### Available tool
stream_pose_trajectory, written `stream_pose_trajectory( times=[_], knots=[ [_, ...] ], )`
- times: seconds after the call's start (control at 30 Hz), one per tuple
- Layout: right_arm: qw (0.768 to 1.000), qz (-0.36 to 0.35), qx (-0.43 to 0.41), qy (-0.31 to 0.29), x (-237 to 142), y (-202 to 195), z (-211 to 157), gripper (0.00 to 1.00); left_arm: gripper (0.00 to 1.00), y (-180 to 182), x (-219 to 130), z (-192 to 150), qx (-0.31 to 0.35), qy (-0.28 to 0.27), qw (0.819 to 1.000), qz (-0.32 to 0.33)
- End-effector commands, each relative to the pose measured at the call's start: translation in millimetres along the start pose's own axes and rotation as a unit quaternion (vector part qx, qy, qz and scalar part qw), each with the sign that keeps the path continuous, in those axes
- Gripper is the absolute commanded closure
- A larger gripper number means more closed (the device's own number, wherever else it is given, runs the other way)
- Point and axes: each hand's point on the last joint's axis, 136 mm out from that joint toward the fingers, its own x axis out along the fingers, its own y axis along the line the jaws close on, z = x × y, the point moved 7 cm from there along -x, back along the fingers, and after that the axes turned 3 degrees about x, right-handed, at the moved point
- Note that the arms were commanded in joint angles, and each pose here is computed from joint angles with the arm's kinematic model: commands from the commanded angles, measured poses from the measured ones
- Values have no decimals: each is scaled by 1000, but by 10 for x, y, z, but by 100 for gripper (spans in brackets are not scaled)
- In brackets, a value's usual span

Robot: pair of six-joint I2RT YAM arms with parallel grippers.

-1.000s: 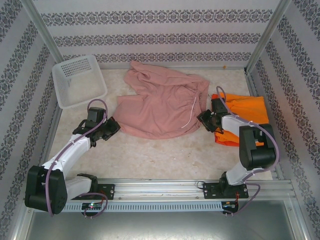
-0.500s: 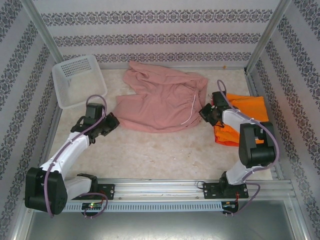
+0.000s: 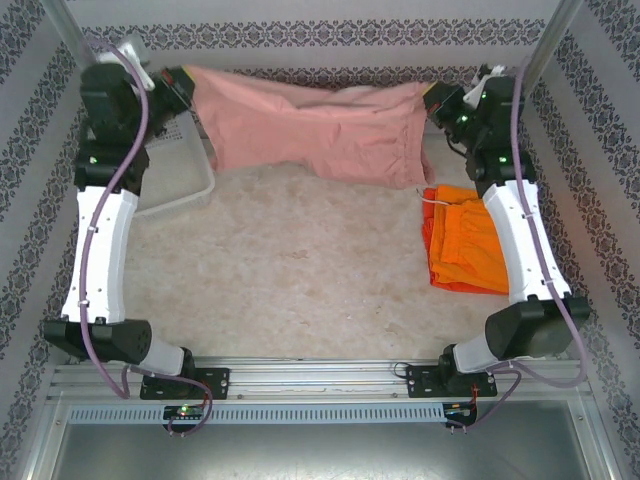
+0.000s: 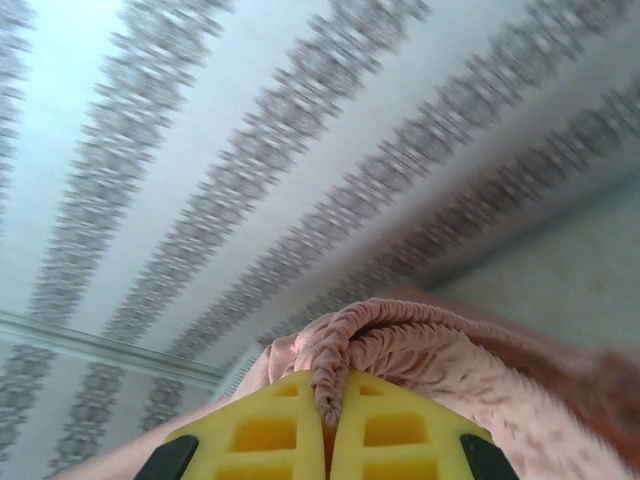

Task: Fold and stack the shorts

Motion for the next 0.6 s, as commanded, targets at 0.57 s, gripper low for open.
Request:
stream_pose_trajectory(
  times=[0.57],
  knots=[
    [993,102,0,-60,-720,640,136,100,100,-332,-354,676,52,-79,995,-27]
  ],
)
